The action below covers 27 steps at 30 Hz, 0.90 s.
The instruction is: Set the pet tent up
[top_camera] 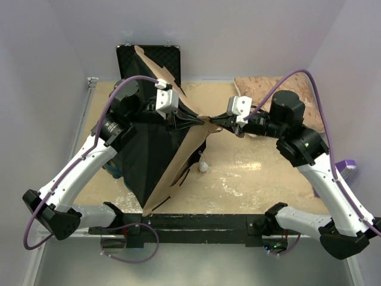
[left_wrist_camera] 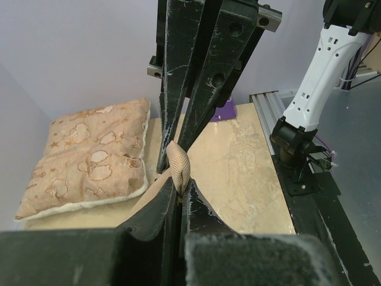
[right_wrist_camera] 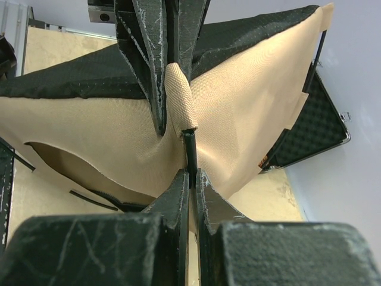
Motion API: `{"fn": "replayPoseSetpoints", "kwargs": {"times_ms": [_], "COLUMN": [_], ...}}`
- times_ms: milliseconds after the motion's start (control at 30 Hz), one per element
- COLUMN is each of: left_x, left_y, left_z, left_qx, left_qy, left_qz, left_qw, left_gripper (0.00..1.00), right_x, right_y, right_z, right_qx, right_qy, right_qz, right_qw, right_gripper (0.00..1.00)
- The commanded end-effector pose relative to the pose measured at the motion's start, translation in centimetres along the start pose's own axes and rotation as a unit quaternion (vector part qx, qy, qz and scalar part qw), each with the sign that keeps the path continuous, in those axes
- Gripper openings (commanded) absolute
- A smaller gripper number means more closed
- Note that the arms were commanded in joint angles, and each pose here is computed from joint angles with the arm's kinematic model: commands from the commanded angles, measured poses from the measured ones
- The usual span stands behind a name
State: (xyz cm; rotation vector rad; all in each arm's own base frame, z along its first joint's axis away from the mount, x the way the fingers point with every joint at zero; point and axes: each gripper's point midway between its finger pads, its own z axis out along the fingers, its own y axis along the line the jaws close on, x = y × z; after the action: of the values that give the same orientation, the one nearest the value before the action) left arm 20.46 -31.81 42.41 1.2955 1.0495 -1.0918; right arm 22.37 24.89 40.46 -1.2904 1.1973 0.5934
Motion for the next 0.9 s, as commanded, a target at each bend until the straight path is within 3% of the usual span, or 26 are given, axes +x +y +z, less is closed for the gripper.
{"fn": "replayPoseSetpoints", "kwargs": {"times_ms": [0, 433, 567, 867], "left_x": [-3.9, -1.8, -1.5, 2.2], "left_y": [-0.7, 1.0, 0.1, 0.3], "left_z": [-0.2, 0.6, 0.7, 0.8], "left_qx": [0.013, -0.009, 0.019, 0.023], "left_qy": [-0.046, -0.012, -0.012, 0.058], "left_qz": [0.061, 0.024, 0.027, -0.001], "left_qw": [0.997, 1.000, 0.999, 0.998], "left_gripper": [0.00, 0.00, 0.00, 0.00], "right_x": [2.2, 1.5, 1.5, 1.1], "right_y": [1.4, 1.2, 1.0, 0.5], "right_z": [0.5, 0.6, 0.8, 0.7], "right_qx": [-0.029, -0.033, -0.027, -0.018], "right_qy": [0.033, 0.031, 0.032, 0.026], "right_qz": [0.028, 0.013, 0.017, 0.012], "right_qw": [0.999, 0.999, 0.999, 0.999], "right_gripper": [0.00, 0.00, 0.00, 0.00]}}
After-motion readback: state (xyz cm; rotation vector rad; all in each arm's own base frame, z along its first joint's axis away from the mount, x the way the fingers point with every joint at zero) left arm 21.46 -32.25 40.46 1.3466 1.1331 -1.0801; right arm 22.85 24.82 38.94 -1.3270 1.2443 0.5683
